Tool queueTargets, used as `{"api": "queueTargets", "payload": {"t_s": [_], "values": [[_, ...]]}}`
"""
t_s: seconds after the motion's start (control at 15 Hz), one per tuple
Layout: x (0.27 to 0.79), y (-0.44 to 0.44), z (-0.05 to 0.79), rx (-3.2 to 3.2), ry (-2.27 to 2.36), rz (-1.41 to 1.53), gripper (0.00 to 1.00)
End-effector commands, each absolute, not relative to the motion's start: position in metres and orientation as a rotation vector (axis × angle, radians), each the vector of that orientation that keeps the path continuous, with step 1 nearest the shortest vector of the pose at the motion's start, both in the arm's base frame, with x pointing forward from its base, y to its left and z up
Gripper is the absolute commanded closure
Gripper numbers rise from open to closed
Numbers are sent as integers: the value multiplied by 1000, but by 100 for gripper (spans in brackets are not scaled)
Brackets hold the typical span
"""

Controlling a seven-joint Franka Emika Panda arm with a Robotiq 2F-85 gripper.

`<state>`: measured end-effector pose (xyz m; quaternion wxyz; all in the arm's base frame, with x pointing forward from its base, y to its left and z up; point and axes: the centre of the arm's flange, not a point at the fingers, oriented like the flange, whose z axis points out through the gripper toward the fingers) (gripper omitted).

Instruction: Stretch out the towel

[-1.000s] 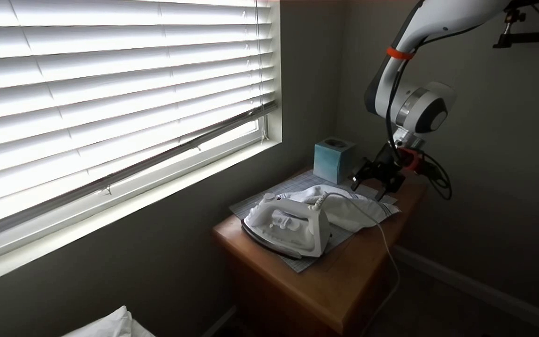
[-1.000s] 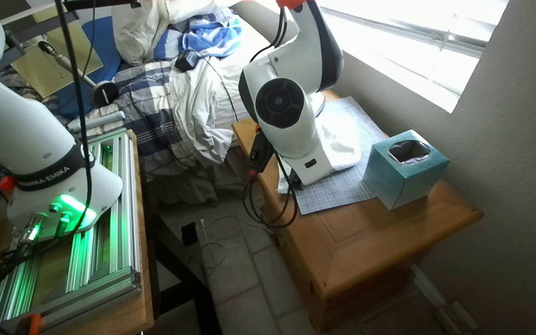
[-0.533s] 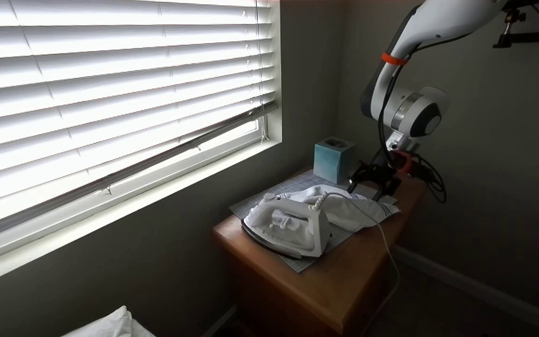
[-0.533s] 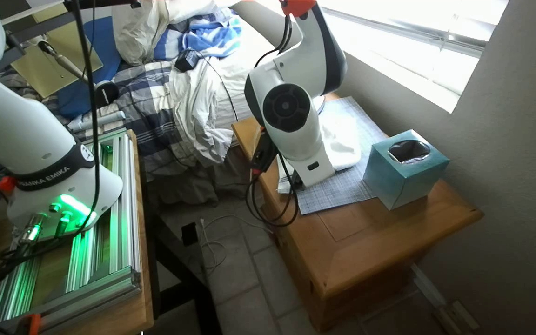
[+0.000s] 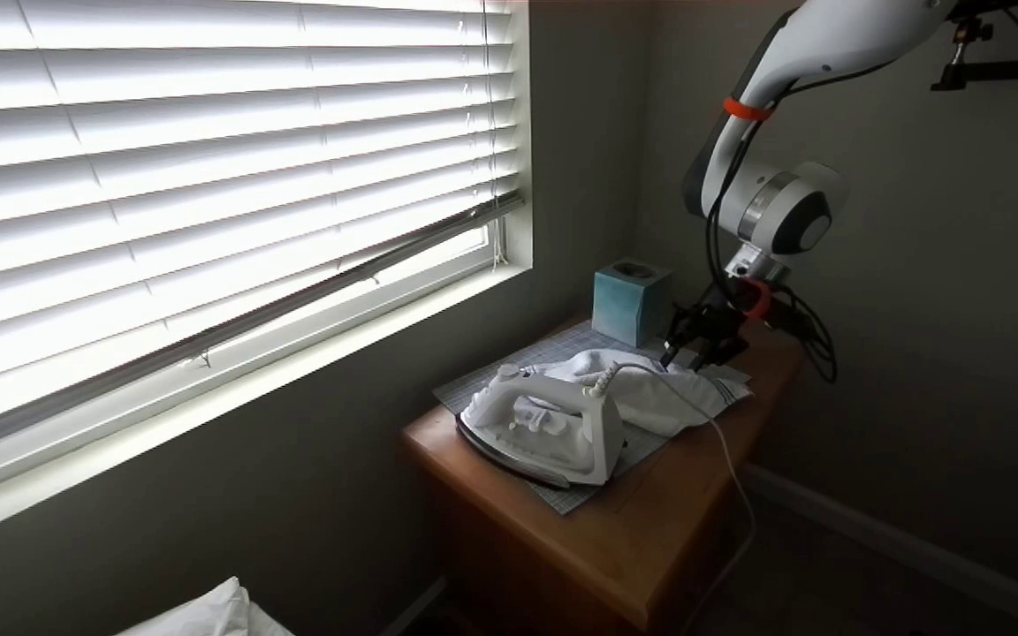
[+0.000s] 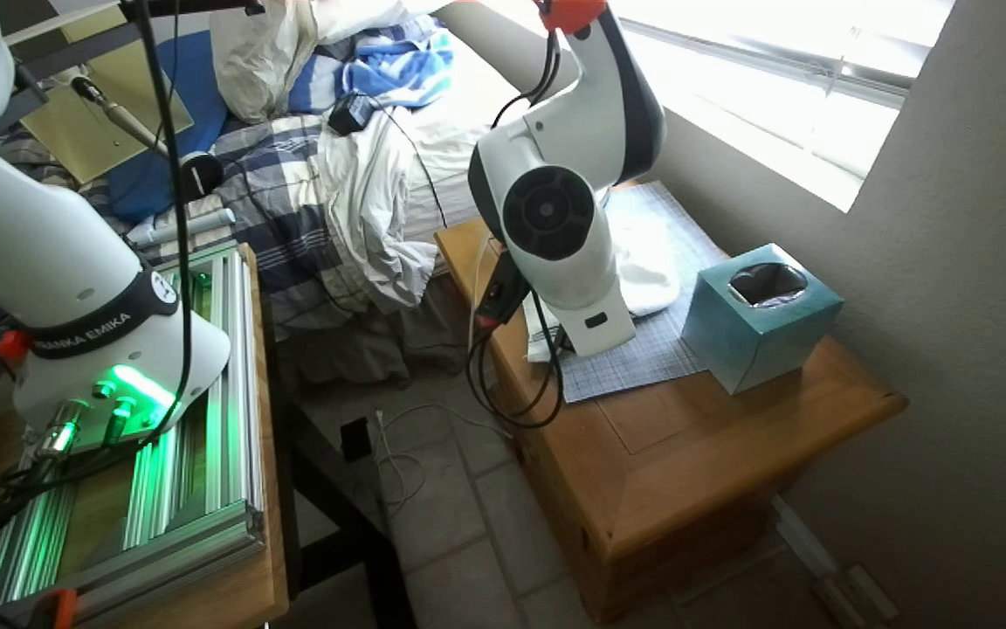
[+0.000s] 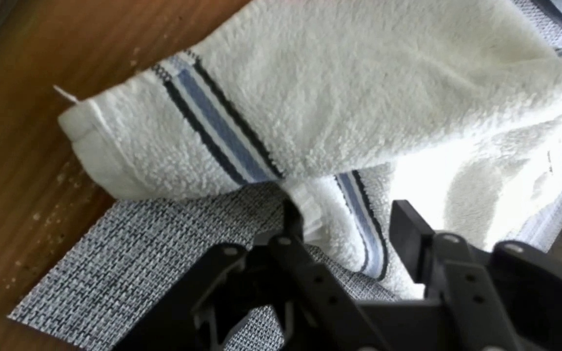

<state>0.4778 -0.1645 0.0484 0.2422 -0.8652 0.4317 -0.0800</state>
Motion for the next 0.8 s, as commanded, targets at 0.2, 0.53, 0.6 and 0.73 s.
{"api": "queueTargets", "payload": {"t_s": [0.2,0.53,0.6,0.73], "values": [[485,-174,49,-2284,1212,-211,99],[490,-173,69,-2286,1173,-292,100],[491,-174,75,-2294,1164,-326,100],[493,-174,95,-2325,1123,-431,100]]}}
